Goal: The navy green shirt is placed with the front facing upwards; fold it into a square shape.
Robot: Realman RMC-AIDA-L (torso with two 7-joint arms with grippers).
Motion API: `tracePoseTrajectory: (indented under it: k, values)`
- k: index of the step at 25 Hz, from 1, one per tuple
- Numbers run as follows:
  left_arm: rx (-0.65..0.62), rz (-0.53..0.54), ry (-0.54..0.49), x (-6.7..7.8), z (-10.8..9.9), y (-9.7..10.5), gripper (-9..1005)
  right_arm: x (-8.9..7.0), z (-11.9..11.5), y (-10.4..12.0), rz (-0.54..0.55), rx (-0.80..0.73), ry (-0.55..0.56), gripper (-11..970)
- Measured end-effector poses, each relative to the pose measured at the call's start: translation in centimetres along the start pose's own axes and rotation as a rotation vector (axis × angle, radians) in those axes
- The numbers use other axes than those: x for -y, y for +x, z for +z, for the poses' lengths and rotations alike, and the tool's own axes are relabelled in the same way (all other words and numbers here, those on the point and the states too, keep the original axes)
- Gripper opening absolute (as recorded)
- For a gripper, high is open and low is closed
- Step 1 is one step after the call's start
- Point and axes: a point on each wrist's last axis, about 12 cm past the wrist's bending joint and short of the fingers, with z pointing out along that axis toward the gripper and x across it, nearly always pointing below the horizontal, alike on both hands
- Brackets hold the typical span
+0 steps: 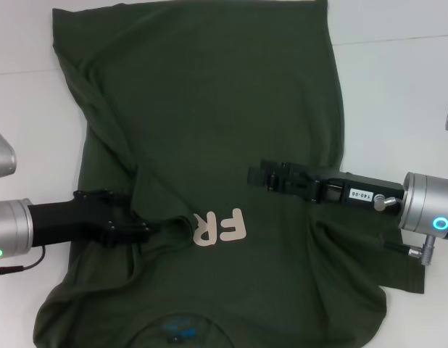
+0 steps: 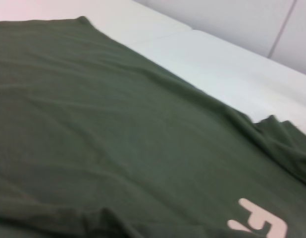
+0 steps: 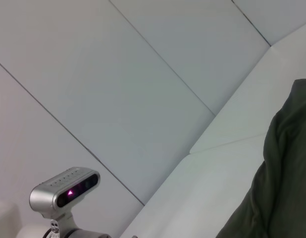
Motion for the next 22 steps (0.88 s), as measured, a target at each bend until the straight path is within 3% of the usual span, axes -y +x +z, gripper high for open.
tracePoseTrajectory:
  k: [22]
  values:
    - [-0.043, -0.051, 0.028, 0.31, 0.42, -0.45, 875, 0.02, 0.03, -0.16, 0.002, 0.006, 0.001, 748]
